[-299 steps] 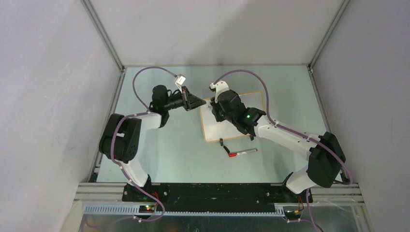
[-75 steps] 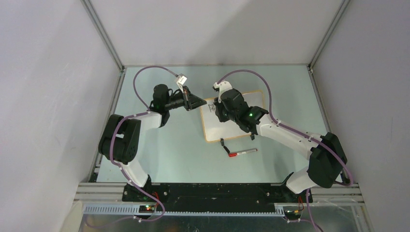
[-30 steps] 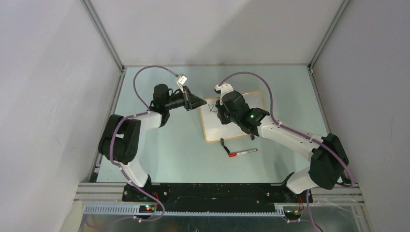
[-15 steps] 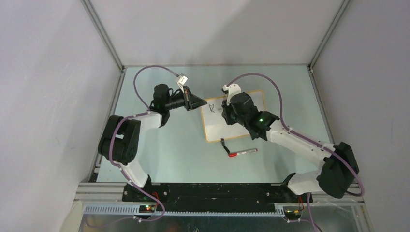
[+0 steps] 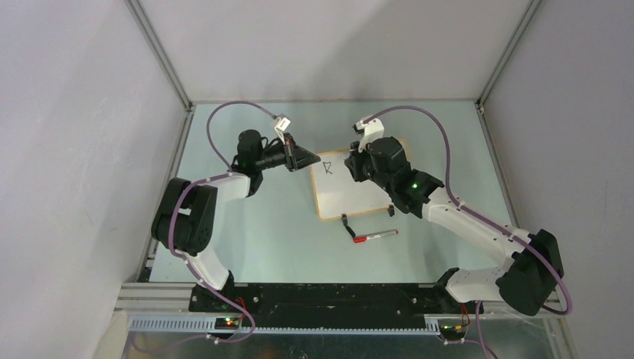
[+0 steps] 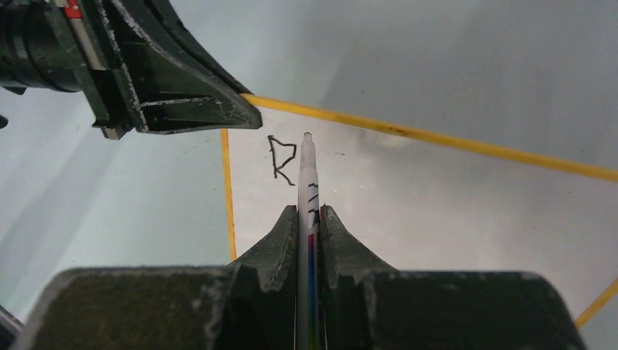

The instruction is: Write a sentence on the whiteboard

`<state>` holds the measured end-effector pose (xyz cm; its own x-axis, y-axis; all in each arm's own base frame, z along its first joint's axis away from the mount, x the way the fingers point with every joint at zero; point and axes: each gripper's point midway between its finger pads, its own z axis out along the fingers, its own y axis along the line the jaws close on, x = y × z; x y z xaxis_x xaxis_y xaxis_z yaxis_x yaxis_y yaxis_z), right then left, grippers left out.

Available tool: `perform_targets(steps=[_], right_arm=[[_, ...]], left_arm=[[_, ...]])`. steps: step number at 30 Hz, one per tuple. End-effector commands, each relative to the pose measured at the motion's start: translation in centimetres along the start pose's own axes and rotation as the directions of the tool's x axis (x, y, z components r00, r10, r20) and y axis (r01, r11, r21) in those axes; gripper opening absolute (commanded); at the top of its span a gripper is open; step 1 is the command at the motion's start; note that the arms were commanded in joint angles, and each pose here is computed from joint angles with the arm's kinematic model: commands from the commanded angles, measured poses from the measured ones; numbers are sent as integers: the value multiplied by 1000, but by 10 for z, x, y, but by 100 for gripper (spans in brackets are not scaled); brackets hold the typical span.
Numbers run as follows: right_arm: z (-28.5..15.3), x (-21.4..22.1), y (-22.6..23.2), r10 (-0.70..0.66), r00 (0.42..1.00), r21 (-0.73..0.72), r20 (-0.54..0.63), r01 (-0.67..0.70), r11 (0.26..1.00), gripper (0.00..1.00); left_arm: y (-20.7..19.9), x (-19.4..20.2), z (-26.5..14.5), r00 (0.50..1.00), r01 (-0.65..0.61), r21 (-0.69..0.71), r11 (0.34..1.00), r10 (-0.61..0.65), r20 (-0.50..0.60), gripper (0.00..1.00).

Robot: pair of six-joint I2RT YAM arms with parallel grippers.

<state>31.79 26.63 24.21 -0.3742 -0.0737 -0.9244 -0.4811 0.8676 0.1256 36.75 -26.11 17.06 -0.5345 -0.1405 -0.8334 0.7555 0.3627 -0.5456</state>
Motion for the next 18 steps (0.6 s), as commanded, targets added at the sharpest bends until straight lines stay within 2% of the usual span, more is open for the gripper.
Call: perform_targets(steps=[1,18], right_arm=[[6,-10,-5,14,999,10,29,-15,1000,0],[4,10,-15,18,1000,27,20,-19,999,0]], left_arm=[[16,8,3,999,-51,-85,995,49,-19,6],[16,9,6,998,-53,-87,995,51,-26,6]])
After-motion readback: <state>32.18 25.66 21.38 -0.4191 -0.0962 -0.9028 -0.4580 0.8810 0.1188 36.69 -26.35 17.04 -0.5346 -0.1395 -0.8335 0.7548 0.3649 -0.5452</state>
